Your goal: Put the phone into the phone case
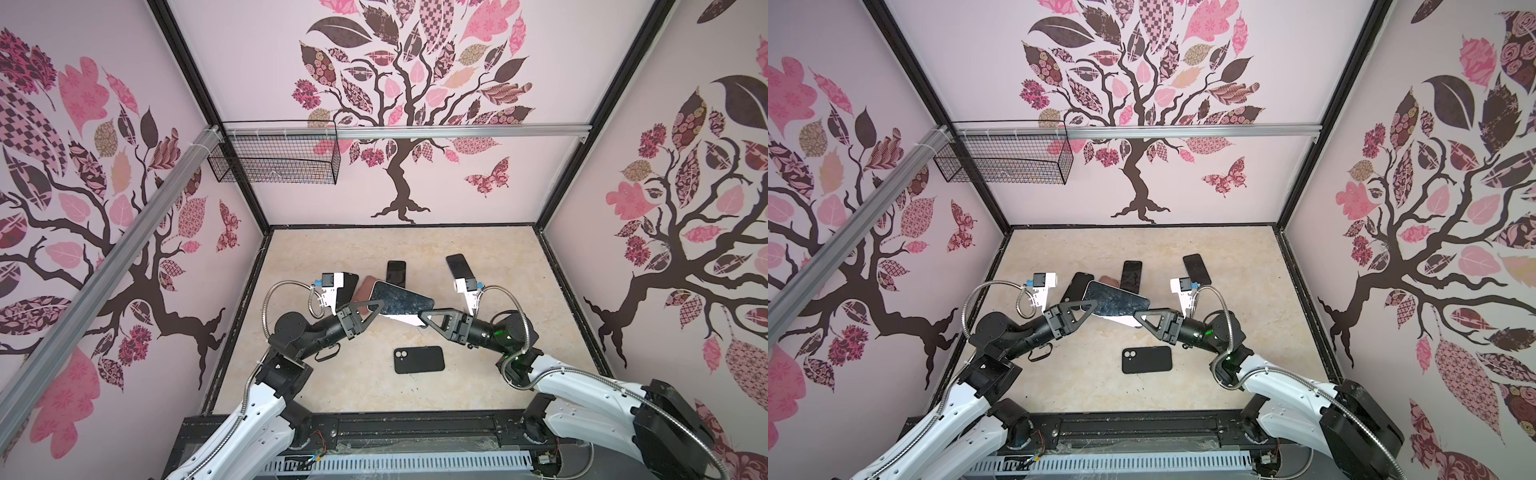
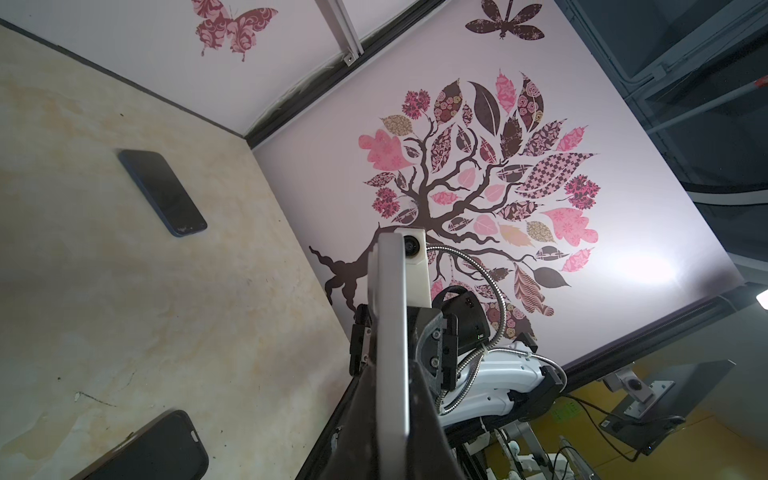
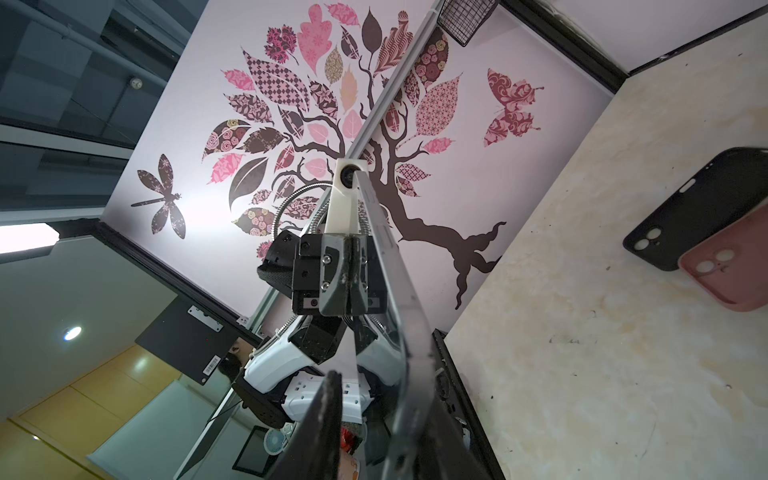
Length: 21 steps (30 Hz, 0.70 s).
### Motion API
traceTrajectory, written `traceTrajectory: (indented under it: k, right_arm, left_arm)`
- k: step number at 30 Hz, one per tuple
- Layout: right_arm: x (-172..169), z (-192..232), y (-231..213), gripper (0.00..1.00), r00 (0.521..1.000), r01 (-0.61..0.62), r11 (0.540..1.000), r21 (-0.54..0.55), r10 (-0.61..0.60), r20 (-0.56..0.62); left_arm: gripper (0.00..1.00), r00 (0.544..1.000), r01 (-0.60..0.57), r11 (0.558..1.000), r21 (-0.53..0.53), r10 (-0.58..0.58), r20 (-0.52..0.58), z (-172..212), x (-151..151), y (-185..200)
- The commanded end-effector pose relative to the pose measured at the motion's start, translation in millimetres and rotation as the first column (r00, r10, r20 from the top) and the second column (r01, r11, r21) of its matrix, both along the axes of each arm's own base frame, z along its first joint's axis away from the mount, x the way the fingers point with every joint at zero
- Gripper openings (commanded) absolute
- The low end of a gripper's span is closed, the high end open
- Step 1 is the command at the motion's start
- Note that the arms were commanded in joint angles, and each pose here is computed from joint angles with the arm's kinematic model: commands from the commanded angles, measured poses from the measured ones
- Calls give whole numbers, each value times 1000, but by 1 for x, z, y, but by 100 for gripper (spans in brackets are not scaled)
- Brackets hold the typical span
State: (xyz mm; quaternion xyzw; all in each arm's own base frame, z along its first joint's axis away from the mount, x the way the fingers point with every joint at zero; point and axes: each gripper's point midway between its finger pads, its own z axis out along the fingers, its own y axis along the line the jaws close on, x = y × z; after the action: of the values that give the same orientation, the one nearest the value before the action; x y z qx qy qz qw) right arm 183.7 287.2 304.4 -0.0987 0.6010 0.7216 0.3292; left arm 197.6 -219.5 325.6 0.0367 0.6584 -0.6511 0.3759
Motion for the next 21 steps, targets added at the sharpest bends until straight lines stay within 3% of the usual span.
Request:
traceTrajectory:
  k: [1, 14, 18, 21]
  right_arm:
    - [-4, 29, -4, 29, 998, -10, 997, 77, 5, 62]
    - [-2, 44, -9, 11, 996, 23, 994, 106, -32, 78]
    - [3, 46, -10, 4, 994, 67, 997, 48, -70, 83]
    - [5, 41, -12, 0, 993, 98, 995, 0, -98, 70]
  left_arm:
    - [0, 998, 3, 998, -58, 1, 65, 16, -6, 4]
    - [0, 999, -6, 998, -55, 9, 47, 11, -3, 4]
    - [1, 999, -17, 999, -40, 18, 34, 7, 0, 4]
    - [38, 1000, -17, 1000, -20, 18, 16, 0, 2, 2]
